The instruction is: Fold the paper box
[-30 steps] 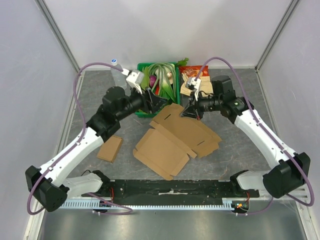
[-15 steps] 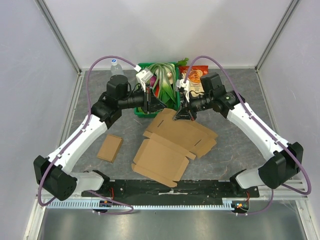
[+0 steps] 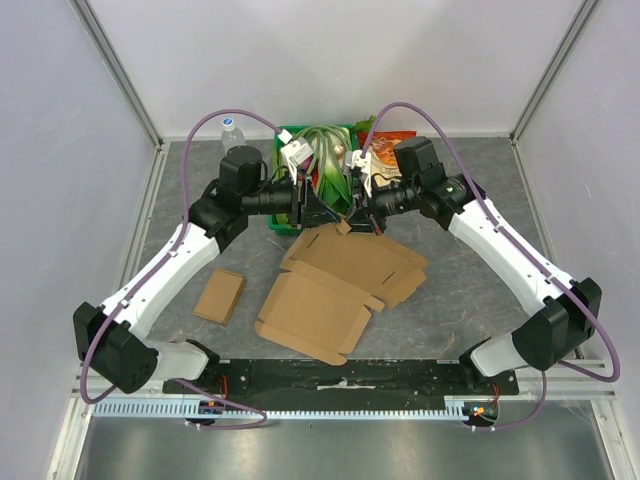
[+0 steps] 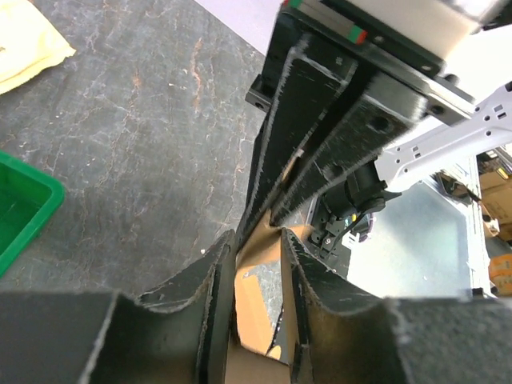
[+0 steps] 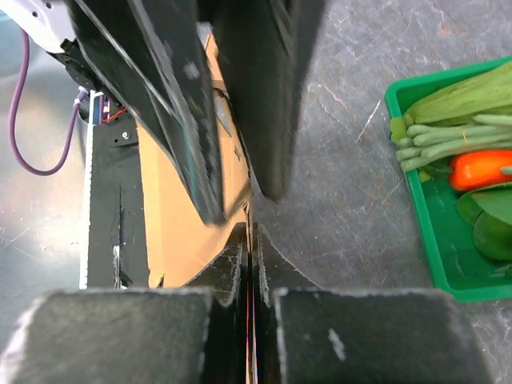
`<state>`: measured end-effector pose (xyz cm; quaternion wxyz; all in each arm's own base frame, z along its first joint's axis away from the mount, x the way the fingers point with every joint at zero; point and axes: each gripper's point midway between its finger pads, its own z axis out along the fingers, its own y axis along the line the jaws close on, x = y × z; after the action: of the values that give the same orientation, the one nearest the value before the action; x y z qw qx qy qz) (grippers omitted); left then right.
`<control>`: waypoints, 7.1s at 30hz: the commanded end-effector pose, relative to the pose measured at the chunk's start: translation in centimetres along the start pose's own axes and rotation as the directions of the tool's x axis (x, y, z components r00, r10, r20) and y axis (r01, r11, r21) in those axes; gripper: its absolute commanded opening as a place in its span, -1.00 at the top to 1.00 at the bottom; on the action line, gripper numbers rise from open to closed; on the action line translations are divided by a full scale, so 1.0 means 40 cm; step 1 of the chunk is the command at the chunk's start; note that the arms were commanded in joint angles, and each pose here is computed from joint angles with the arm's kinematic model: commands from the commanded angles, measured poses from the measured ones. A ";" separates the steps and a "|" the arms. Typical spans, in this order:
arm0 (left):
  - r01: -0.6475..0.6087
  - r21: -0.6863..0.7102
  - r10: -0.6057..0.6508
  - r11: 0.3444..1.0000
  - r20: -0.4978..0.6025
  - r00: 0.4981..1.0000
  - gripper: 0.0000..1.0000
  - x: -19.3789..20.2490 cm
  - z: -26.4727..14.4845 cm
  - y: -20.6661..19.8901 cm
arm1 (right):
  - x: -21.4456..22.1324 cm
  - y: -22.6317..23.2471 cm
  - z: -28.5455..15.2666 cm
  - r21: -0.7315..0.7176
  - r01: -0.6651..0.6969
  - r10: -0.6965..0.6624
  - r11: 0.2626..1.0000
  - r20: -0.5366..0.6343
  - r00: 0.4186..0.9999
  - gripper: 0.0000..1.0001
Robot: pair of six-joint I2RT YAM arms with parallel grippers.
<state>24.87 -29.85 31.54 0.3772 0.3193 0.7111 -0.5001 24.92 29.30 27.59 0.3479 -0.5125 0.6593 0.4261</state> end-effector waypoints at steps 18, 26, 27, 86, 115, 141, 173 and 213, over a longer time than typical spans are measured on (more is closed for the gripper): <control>-0.037 -0.337 0.136 0.941 0.277 0.951 -0.14 -0.142 -0.179 0.031 | -0.077 -0.055 -0.063 0.039 0.039 -0.044 0.998 0.120 0.992 1.00; 0.301 -0.346 -0.135 0.888 0.431 0.892 0.12 0.054 -0.280 0.175 | -0.080 -0.053 -0.117 0.000 0.026 -0.026 1.000 0.172 0.985 1.00; 0.297 -0.269 -0.173 0.916 0.402 0.899 0.16 0.070 -0.262 0.156 | -0.080 -0.048 -0.117 -0.010 0.023 -0.021 1.000 0.174 0.984 1.00; 0.086 -0.380 0.066 0.921 0.370 0.927 -0.20 0.046 -0.159 0.145 | 0.024 -0.122 0.026 0.142 0.048 -0.031 0.989 -0.121 0.992 1.00; 0.107 -0.540 0.058 0.835 0.279 0.958 0.82 0.112 -0.080 0.237 | 0.020 -0.129 0.037 0.210 0.054 -0.013 0.976 -0.194 0.981 0.99; 0.277 -0.565 -0.048 0.778 0.385 0.922 0.96 0.266 -0.101 0.308 | 0.118 -0.208 0.055 0.659 0.276 -0.171 0.700 -0.221 0.960 1.00; 0.182 -0.463 0.029 0.867 0.412 0.911 0.34 0.265 -0.168 0.183 | 0.186 -0.094 0.161 0.522 0.533 -0.400 0.666 -0.353 0.846 1.00; -0.085 -0.702 0.212 0.707 0.097 0.972 0.36 0.250 -0.044 0.280 | 0.173 -0.139 0.131 0.467 0.484 -0.357 0.740 -0.336 0.871 1.00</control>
<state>27.76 -24.30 15.90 0.5420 0.1825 0.7948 -0.2032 28.04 29.81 15.29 0.4532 -0.5850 0.6695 0.0641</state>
